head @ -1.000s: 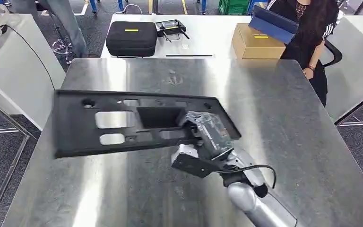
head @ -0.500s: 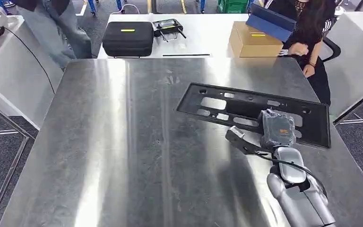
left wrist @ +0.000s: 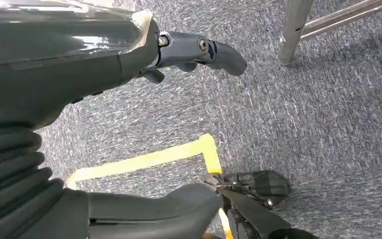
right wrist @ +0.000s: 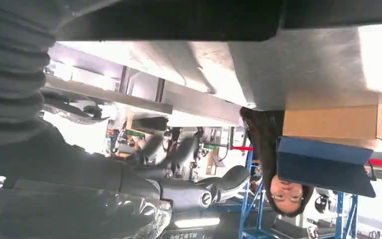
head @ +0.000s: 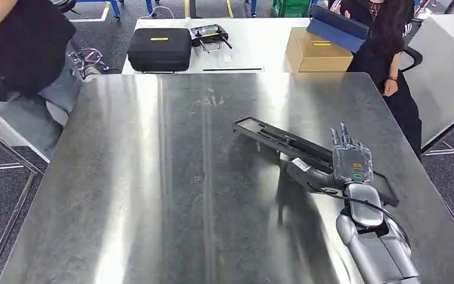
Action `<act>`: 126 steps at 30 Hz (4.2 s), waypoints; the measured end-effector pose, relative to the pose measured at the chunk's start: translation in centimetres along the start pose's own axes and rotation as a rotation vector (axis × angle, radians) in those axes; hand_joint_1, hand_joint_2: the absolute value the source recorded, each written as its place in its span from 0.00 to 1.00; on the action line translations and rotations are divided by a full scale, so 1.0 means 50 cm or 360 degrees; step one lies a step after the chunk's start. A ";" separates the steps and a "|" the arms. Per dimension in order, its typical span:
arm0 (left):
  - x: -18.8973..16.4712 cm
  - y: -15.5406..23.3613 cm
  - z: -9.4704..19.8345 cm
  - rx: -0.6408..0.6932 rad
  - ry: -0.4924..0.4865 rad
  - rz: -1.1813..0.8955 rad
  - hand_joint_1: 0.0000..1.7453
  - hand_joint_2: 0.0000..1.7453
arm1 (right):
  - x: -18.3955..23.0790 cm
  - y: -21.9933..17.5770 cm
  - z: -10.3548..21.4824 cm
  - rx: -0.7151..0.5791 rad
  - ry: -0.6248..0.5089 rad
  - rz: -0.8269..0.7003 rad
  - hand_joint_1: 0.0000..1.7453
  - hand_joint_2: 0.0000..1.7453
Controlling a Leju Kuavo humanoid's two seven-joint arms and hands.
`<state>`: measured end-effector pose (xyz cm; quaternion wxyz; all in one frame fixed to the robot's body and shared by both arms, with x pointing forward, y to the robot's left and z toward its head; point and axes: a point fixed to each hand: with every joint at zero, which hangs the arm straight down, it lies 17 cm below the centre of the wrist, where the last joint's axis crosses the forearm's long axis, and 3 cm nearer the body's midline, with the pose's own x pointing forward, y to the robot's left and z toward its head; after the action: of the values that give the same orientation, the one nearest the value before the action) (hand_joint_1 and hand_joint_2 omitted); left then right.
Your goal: Take the parts from the cabinet and place them on the table.
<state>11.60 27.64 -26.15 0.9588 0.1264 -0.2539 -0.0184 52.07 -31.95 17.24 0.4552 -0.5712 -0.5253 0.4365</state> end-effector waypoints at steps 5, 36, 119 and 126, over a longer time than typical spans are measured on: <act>-0.001 -0.001 0.000 0.0002 0.0008 0.0007 0.00 0.00 | 0.015 -0.014 -0.010 -0.0024 -0.0012 -0.0014 0.00 0.00; -0.005 0.002 0.000 0.0018 0.0027 0.0020 0.00 0.00 | 0.331 -0.408 0.265 -0.0036 -0.1427 -0.2829 0.00 0.00; 0.010 0.009 -0.005 -0.0017 -0.0020 0.0086 0.00 0.00 | 0.416 -0.424 0.375 0.0163 -0.1541 -0.2999 0.00 0.00; 0.016 0.001 -0.005 -0.0050 -0.0041 0.0068 0.00 0.00 | 0.394 -0.418 0.384 0.0109 -0.1500 -0.3021 0.00 0.00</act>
<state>12.42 27.68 -25.94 0.9575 0.1056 -0.2684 -0.0035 30.38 -10.42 33.37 0.3757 0.3132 -0.8671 0.0941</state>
